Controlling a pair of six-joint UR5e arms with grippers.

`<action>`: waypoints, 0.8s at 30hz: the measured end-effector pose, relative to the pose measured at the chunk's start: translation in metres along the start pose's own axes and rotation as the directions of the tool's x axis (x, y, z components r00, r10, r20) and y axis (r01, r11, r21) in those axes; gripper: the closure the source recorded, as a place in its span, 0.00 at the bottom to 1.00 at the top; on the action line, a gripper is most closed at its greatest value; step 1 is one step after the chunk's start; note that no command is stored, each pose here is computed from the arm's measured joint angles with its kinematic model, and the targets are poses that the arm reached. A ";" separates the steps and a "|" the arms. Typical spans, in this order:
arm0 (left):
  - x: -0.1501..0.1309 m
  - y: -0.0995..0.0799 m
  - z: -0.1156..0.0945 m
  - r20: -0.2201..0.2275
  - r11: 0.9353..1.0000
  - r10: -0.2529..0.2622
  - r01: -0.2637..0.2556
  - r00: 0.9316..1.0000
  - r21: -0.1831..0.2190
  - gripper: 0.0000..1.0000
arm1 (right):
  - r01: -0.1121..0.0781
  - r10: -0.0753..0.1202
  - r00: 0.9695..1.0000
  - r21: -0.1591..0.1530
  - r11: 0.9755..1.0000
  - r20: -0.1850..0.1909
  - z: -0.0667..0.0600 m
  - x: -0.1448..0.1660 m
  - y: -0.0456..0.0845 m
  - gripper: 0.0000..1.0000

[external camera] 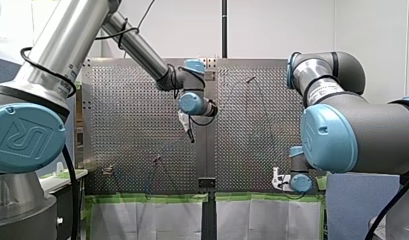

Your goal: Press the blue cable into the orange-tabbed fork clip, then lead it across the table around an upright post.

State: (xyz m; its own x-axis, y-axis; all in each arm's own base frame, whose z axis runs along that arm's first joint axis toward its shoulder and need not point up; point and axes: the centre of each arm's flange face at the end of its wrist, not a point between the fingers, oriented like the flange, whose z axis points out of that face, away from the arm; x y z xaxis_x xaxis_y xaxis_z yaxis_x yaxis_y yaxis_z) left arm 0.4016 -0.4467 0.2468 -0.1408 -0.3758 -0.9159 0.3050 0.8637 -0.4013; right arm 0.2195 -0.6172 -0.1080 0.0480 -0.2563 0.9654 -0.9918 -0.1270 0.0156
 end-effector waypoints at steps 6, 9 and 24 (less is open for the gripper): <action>0.015 0.011 -0.011 0.003 1.000 0.003 -0.003 1.000 -0.007 0.00 | 0.000 0.000 1.000 0.000 1.000 0.000 0.000 0.000 0.000 1.00; 0.022 0.017 -0.017 0.003 1.000 0.004 -0.004 1.000 -0.008 0.00 | 0.000 0.000 1.000 0.000 1.000 0.000 0.000 0.000 0.000 1.00; 0.052 0.044 -0.048 0.011 1.000 0.012 -0.012 1.000 -0.026 0.00 | 0.000 0.000 1.000 0.000 1.000 0.001 0.000 0.000 0.000 1.00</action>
State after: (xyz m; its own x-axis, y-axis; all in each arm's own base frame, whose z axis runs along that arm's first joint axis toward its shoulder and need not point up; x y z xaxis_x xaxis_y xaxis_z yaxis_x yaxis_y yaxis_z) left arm 0.3626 -0.4126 0.1816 -0.1266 -0.3690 -0.9208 0.2822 0.8765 -0.3900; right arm 0.2193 -0.6171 -0.1083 0.0480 -0.2569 0.9653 -0.9918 -0.1268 0.0156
